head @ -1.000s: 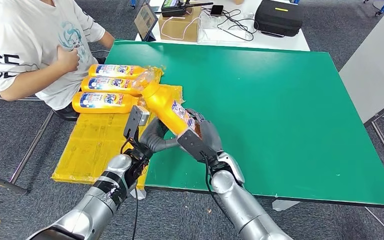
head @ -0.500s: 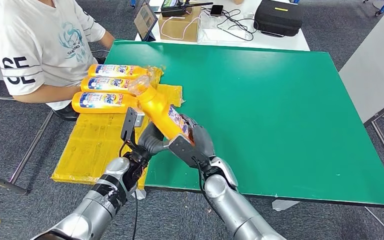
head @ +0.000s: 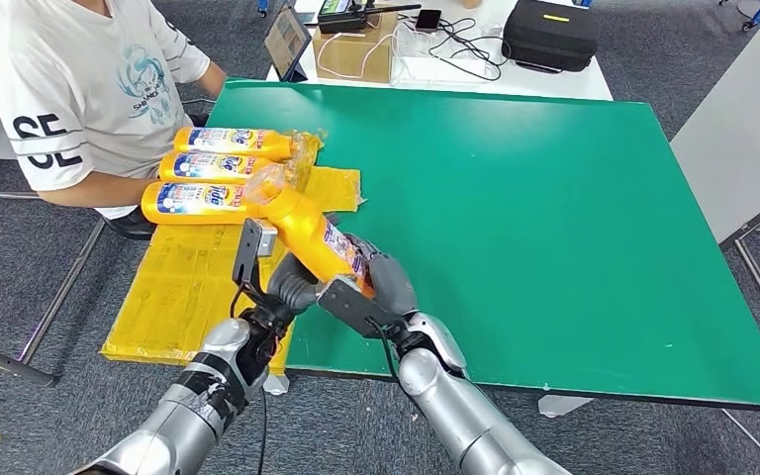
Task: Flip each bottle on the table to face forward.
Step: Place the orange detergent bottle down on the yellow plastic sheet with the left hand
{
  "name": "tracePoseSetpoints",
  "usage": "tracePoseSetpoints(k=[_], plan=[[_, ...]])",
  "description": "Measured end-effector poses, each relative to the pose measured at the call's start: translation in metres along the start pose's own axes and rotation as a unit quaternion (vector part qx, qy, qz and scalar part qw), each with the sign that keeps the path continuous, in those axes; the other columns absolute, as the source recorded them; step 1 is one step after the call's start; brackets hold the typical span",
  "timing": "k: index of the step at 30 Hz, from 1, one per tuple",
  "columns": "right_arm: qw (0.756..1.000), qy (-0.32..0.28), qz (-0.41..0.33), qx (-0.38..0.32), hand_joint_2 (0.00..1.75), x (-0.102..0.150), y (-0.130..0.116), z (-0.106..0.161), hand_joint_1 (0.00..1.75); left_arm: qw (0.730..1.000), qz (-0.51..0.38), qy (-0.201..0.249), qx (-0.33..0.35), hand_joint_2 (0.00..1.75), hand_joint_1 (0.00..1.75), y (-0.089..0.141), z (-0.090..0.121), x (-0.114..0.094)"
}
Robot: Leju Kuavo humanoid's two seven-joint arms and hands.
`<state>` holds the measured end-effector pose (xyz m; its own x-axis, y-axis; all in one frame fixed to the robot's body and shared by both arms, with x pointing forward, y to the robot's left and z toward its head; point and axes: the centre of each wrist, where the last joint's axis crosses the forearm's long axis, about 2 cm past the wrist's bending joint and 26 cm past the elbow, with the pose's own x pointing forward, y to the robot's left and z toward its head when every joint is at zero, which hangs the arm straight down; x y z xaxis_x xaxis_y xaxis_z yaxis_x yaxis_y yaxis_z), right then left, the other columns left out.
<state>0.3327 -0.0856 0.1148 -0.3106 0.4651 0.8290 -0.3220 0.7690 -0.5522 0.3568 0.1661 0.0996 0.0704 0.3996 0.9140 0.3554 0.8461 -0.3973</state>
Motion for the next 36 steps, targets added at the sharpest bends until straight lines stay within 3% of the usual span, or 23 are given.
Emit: tracePoseSetpoints(k=[14, 18, 20, 21, 22, 24, 25, 36], plan=[[0.999, 0.004, 0.032, 0.019, 1.75, -0.001, 0.005, 0.001, 1.75, 1.0, 0.007, -0.004, 0.009, 1.75, 0.0, 0.007, 0.007, 0.0], [0.998, 0.0, 0.056, 0.027, 1.75, -0.001, 0.006, 0.002, 1.75, 0.999, 0.016, -0.026, 0.025, 1.75, 0.0, 0.008, 0.008, 0.007], [0.998, -0.001, 0.058, 0.029, 1.75, -0.001, 0.007, 0.002, 1.74, 0.999, 0.018, -0.033, 0.026, 1.75, 0.87, 0.008, 0.007, 0.011], [0.998, 0.0, 0.059, 0.03, 1.75, -0.001, 0.007, 0.002, 1.62, 0.999, 0.018, -0.036, 0.026, 1.75, 1.31, 0.009, 0.007, 0.012], [0.998, 0.0, 0.06, 0.03, 1.75, -0.001, 0.007, 0.003, 1.18, 0.999, 0.019, -0.039, 0.026, 1.75, 1.75, 0.008, 0.007, 0.013], [0.998, 0.002, 0.063, 0.03, 1.75, -0.002, 0.007, 0.003, 0.31, 0.998, 0.025, -0.045, 0.025, 1.75, 1.75, 0.008, 0.006, 0.016], [0.997, 0.003, 0.065, 0.031, 1.75, -0.003, 0.008, 0.004, 0.0, 0.998, 0.031, -0.049, 0.023, 1.75, 1.75, 0.007, 0.005, 0.017], [0.998, 0.033, 0.046, 0.042, 1.75, -0.017, 0.02, 0.023, 0.0, 0.987, 0.117, -0.106, 0.026, 1.75, 1.75, 0.006, -0.002, 0.041]])
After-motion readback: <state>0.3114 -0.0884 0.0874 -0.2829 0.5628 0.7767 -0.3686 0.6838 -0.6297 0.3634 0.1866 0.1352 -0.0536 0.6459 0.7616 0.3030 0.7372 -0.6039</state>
